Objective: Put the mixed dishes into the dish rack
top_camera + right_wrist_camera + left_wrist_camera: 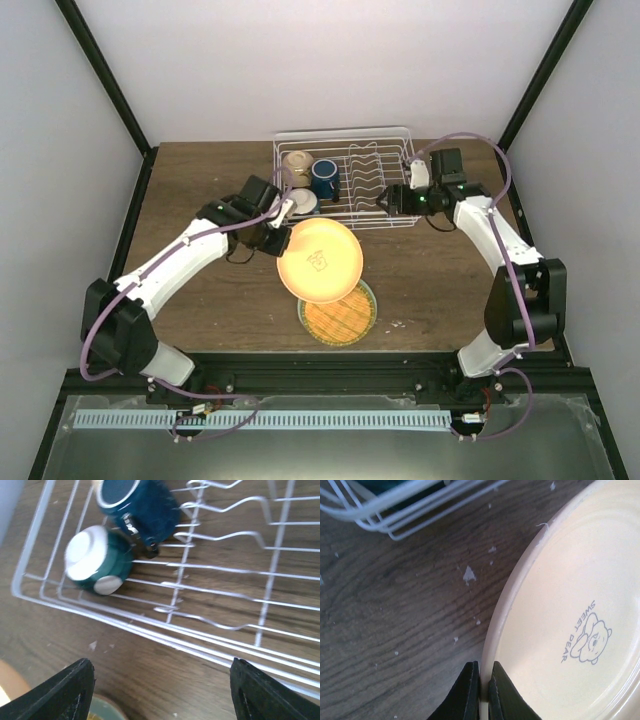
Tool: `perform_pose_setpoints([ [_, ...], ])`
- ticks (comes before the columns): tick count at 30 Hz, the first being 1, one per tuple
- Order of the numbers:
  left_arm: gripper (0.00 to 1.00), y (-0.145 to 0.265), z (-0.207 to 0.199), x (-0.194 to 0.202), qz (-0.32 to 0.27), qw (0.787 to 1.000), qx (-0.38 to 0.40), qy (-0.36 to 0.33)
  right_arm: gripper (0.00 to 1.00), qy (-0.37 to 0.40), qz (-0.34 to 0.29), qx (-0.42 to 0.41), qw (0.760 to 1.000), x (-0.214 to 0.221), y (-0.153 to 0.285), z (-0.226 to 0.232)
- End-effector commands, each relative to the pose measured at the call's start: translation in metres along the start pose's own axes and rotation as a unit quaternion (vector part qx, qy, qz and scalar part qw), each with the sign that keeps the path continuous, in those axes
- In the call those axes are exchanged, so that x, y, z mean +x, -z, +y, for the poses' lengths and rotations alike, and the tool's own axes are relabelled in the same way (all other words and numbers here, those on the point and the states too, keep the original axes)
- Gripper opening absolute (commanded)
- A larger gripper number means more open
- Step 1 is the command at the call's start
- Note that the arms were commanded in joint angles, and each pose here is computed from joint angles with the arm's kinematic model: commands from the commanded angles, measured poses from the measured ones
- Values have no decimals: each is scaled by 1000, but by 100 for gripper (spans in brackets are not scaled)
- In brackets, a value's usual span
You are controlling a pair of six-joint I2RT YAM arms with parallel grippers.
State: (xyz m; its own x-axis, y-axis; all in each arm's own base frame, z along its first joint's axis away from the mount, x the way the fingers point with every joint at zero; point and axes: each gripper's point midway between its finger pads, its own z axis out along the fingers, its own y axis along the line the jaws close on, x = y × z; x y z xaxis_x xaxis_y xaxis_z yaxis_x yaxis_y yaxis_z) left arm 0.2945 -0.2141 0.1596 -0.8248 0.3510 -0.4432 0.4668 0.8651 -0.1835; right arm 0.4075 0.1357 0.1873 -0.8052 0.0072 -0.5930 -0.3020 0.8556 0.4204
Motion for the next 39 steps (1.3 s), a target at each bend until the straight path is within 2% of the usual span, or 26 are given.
perform_pose_setpoints([
  [1,0,21,-13,-42,-65,997,35,-5,77,26,2,-107,994,11,3,32],
  [10,0,16,-13,-60,-76,997,31,-14,80,39,16,-187,981,35,1,60],
  [20,0,11,-8,-55,-71,997,22,-9,82,49,-7,-166,985,27,6,60],
  [24,0,9,-8,-53,-69,997,22,-6,84,53,-19,-190,980,20,13,70],
  [30,0,9,-12,-60,-80,996,35,0,85,63,-1,-220,974,27,12,84],
  [36,0,14,-15,-69,-91,995,41,-4,85,62,38,-235,969,47,-7,94],
  [39,0,17,-15,-71,-96,995,41,-5,82,67,45,-248,965,51,-12,103],
])
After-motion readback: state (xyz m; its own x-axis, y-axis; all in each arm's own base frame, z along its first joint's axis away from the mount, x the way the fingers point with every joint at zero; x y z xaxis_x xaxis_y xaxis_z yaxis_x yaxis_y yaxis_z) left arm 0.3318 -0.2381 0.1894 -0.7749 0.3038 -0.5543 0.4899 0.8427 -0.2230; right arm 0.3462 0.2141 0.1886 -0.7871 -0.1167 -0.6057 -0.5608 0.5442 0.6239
